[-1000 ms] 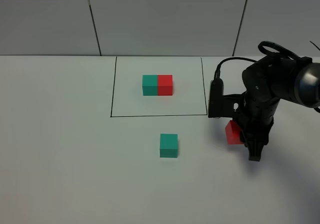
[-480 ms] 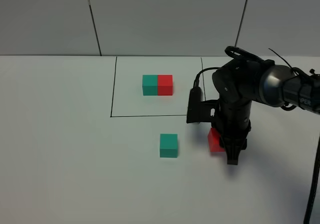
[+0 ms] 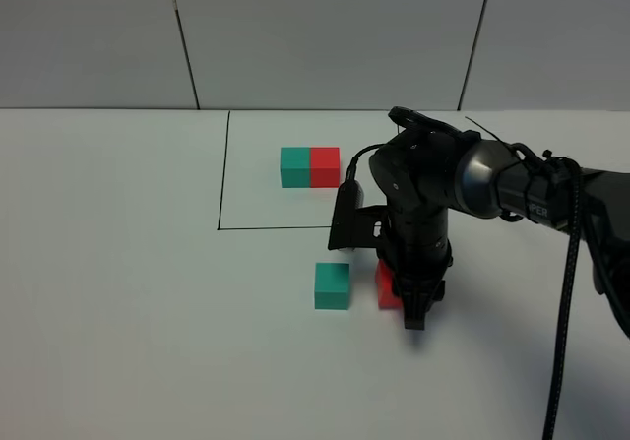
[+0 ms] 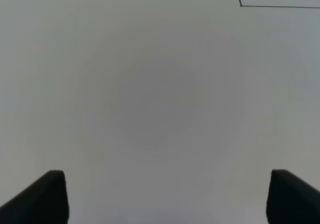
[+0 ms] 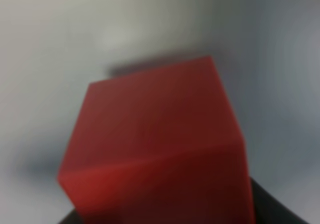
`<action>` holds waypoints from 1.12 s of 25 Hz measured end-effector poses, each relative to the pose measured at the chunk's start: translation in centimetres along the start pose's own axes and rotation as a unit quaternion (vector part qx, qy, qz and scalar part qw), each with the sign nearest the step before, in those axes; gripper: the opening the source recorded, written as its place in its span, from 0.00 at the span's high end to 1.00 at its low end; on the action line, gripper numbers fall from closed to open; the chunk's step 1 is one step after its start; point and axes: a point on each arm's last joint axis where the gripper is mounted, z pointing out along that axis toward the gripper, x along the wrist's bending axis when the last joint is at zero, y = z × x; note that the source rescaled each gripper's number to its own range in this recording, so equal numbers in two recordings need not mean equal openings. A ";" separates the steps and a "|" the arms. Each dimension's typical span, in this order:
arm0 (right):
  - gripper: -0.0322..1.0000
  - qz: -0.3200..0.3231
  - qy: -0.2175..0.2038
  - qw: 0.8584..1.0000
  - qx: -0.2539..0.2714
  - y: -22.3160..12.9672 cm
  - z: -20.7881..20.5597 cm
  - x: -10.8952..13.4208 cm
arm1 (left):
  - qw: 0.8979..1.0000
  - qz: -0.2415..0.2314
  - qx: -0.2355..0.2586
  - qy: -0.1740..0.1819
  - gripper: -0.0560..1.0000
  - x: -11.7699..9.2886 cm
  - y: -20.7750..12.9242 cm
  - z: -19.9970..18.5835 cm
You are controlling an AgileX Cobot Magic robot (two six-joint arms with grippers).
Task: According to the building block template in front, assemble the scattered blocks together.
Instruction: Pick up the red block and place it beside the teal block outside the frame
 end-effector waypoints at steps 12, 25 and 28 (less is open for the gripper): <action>0.96 0.021 -0.002 1.000 -0.001 0.7 0.2 -0.3 | 1.000 0.000 0.000 0.000 0.14 0.0 0.0 0.0; 0.96 0.035 0.010 0.999 0.019 1.3 1.4 -0.3 | 1.000 0.000 0.000 0.000 0.14 0.0 0.0 0.0; 0.96 0.035 0.008 0.999 0.019 1.7 1.3 0.0 | 1.000 0.000 0.000 0.000 0.14 0.0 0.0 0.0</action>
